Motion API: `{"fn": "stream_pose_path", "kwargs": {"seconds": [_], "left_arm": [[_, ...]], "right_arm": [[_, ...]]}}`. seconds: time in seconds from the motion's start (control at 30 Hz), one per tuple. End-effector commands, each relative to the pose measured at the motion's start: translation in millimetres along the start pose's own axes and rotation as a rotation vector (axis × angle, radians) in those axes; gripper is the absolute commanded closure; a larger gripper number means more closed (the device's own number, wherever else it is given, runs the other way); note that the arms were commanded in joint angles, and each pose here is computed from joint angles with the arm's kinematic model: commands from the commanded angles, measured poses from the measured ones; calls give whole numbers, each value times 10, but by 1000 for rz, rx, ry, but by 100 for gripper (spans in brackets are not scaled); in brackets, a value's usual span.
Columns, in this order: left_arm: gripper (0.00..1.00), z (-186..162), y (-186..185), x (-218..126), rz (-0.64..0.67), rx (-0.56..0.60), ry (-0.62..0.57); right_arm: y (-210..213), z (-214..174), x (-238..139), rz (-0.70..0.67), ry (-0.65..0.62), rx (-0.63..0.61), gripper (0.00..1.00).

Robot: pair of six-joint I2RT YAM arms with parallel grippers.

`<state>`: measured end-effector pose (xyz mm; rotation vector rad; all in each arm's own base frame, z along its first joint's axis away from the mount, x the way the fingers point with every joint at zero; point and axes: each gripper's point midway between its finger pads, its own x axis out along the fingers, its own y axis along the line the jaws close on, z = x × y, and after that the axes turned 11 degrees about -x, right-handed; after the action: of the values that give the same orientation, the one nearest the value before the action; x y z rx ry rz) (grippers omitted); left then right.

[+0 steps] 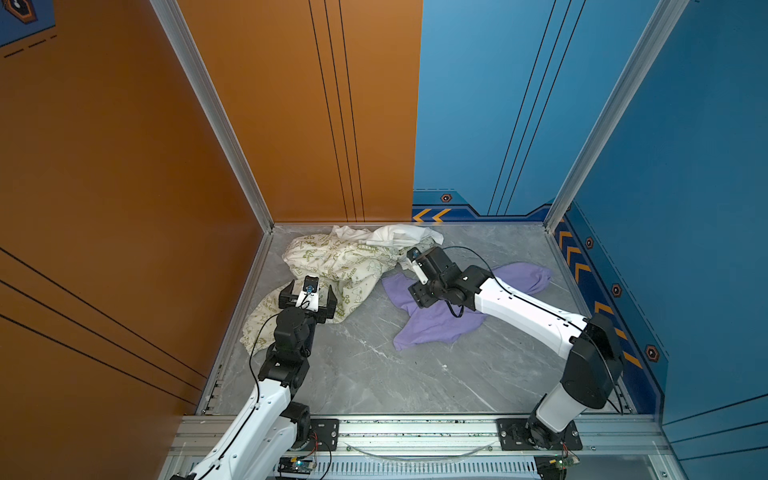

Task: Pick out a specific cloth from the pile
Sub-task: 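Move the right gripper back over the purple cloth and grasp it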

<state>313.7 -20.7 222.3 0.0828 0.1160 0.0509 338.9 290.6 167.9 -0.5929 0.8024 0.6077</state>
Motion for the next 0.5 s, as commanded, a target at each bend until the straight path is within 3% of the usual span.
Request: {"fn": "stream_pose_path", "kwargs": {"seconds": [0.0, 0.47], "left_arm": [[2, 53, -17, -7, -1, 7, -13], [2, 56, -3, -13, 8, 6, -15]], "right_arm": [[153, -178, 169, -12, 93, -128, 26], [346, -305, 857, -63, 229, -209, 32]]}}
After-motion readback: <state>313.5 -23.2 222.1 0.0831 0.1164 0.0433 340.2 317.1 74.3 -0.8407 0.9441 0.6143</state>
